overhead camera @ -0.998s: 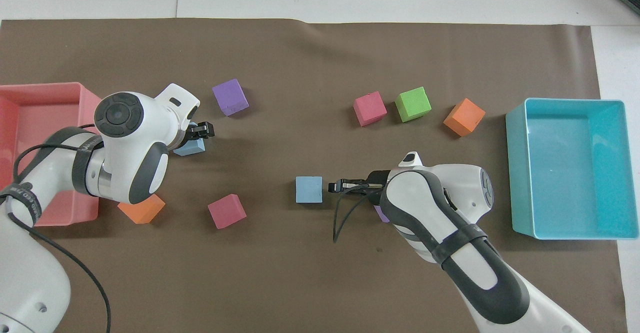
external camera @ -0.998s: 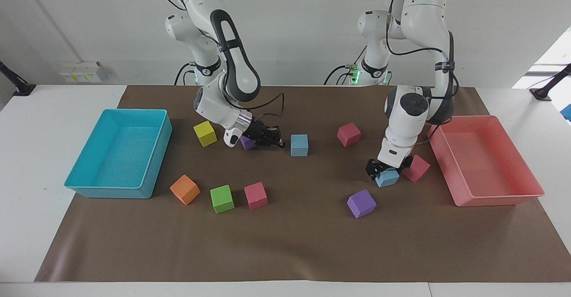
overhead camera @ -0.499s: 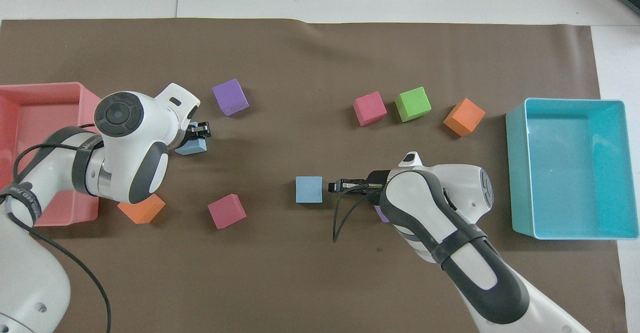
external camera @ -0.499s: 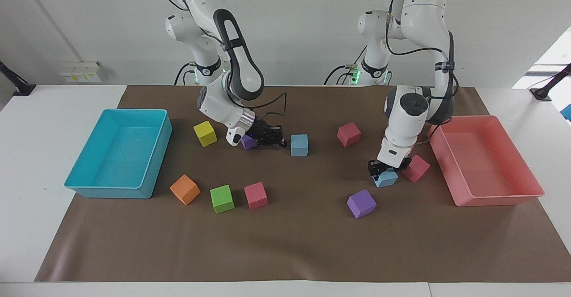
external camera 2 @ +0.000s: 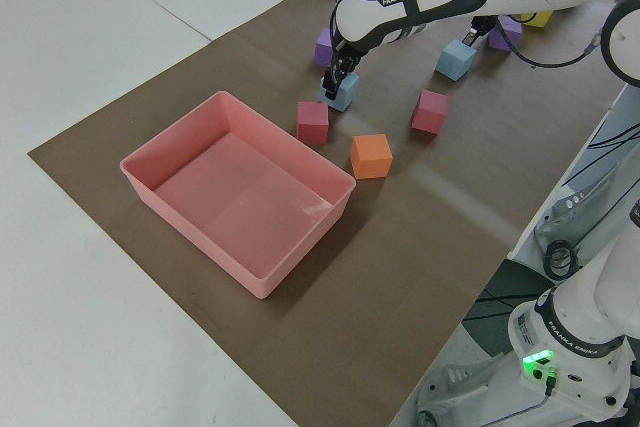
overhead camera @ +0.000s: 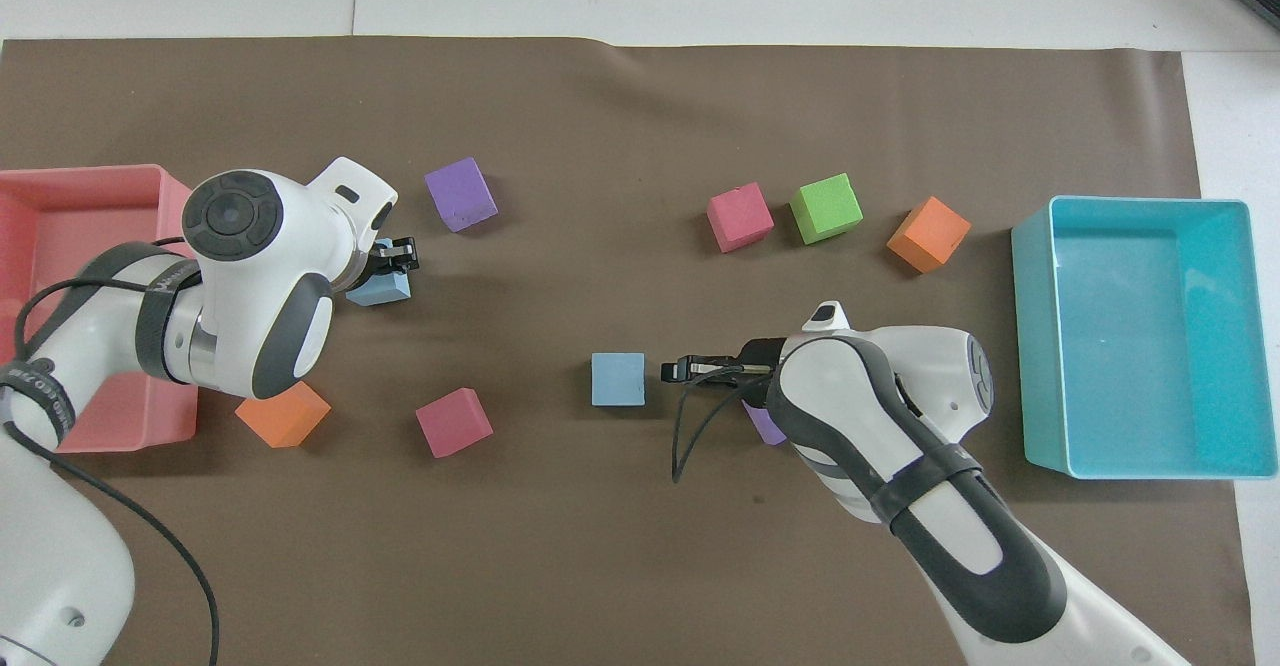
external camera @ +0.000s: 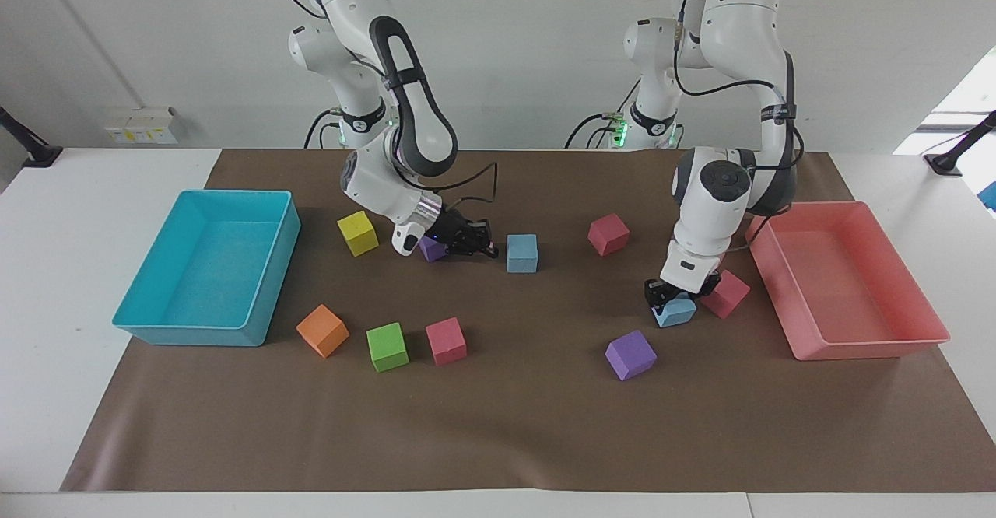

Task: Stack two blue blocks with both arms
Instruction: 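Carry the held blue cube with the left gripper above the center cube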

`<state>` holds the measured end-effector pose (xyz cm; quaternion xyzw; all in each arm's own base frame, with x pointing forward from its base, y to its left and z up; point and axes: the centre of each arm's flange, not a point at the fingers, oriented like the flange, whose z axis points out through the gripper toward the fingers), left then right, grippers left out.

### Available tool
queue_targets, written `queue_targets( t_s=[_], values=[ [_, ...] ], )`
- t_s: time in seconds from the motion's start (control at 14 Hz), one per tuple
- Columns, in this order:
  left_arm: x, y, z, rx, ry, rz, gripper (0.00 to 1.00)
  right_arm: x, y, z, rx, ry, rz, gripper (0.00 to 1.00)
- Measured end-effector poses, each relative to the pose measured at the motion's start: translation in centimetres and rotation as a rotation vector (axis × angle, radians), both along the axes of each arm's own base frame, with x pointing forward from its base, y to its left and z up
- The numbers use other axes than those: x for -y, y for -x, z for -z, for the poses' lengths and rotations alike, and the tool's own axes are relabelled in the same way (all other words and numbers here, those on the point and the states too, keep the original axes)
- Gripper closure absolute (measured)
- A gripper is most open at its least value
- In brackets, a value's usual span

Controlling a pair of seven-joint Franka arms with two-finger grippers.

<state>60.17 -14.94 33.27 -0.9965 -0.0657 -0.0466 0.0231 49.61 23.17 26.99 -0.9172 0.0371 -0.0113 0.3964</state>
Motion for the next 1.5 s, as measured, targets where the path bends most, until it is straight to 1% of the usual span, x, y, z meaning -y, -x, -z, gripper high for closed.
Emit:
queue_targets(
  t_s=[0.14,0.21,0.29,0.43,0.64,0.71,0.86,1.07,1.28,1.5],
  values=[
    [0.4,-0.5,-2.4,-0.026,-0.013,-0.001,0.41,0.0,0.1,0.1,0.006,-0.023,0.001,0.99],
    [1.1,-0.7,-3.8,-0.034,-0.017,-0.001,0.41,0.0,0.2,0.5,0.02,-0.039,0.002,0.99],
    [2.2,-0.7,-5.1,-0.035,-0.018,-0.003,0.41,0.0,0.3,1.0,0.029,-0.048,0.001,0.99],
    [6.1,0.0,-7.4,-0.027,-0.006,-0.01,0.41,0.1,0.4,1.8,0.026,-0.048,0.001,0.99],
    [13.2,2.8,-9.2,-0.011,0.024,-0.012,0.41,0.1,0.3,1.9,0.025,-0.047,0.001,0.99],
    [14.7,3.8,-9.8,-0.009,0.029,-0.005,0.41,0.1,0.3,1.8,0.025,-0.047,0.001,0.99],
    [16.4,5.5,-11.3,-0.02,0.037,0.009,0.41,0.1,0.3,1.8,0.025,-0.047,0.001,0.99],
    [18.0,7.4,-13.6,-0.026,0.08,0.021,0.41,0.1,0.3,1.8,0.026,-0.048,0.001,0.99],
    [20.0,9.7,-13.7,-0.043,0.101,0.05,0.41,0.5,0.1,1.8,0.032,-0.052,-0.001,0.99],
    [21.6,12.5,-12.9,-0.035,0.105,0.066,0.41,0.8,0.0,1.8,0.037,-0.06,-0.009,0.99]
  ],
)
